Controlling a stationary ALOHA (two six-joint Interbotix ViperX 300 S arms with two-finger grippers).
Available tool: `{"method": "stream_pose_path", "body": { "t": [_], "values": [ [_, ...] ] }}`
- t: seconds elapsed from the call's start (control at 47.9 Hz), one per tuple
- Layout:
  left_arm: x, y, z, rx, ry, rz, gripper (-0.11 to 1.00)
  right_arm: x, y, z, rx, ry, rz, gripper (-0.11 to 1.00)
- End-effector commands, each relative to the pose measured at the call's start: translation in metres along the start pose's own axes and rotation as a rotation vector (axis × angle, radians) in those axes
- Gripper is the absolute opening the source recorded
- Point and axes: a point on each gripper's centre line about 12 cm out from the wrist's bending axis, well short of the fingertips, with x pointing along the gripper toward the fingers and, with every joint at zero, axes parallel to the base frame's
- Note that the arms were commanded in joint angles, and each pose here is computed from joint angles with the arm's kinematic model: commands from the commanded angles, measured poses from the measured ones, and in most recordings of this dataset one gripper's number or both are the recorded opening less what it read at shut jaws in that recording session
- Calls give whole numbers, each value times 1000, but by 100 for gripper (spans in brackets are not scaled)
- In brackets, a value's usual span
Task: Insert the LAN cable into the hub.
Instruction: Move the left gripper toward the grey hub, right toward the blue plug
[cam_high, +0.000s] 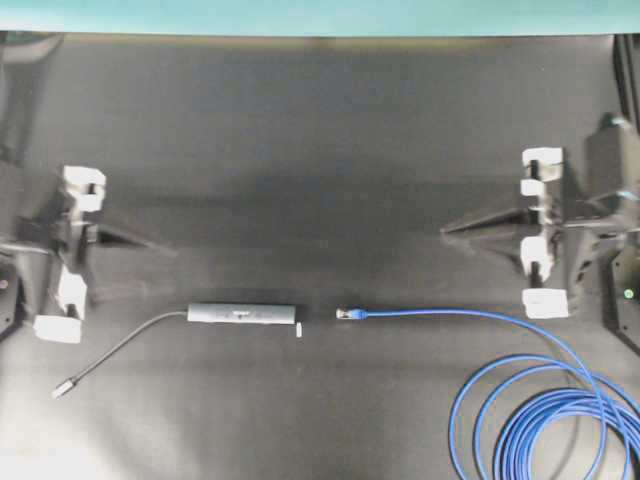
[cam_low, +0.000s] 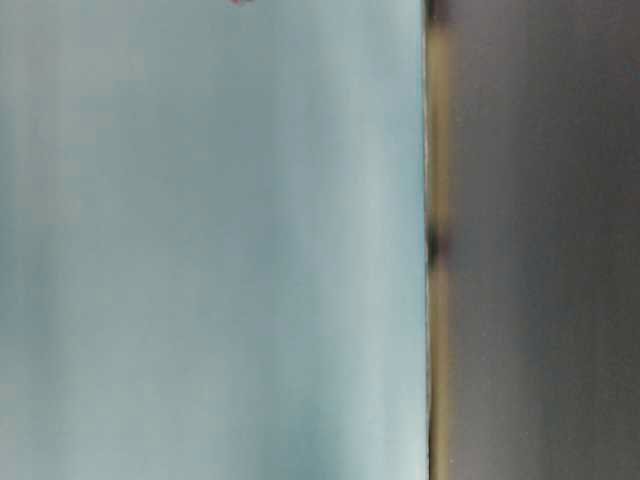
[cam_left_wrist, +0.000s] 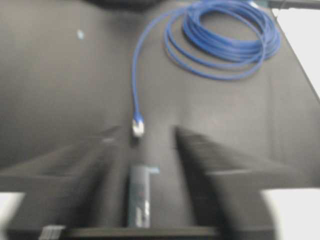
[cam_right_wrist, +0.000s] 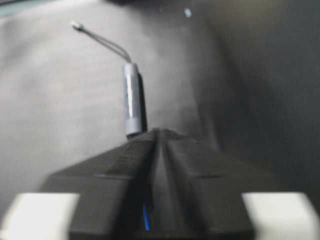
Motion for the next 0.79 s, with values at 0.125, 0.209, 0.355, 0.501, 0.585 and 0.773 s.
{"method": "stream_pose_path", "body": {
  "t": [0.125, 0.209, 0.355, 0.501, 0.585, 0.773],
  "values": [
    [2, 2, -29, -41, -21, -14, 80, 15, 2, 2, 23, 31, -2, 69],
    [1, 1, -47, -67, -15, -27, 72, 20, 0, 2, 32, 43, -9, 85],
    [6, 1, -78, -109, 20, -38, 67, 28, 0, 2, 34, 58, -16, 84],
    [20, 4, -104, -119, 64, -31, 67, 31, 0, 3, 38, 59, -16, 84],
    [29, 7, -117, -123, 80, -23, 67, 31, 0, 3, 48, 61, -17, 84],
    [47, 16, -134, -125, 106, 9, 67, 30, 0, 3, 85, 59, -16, 84]
  ]
}}
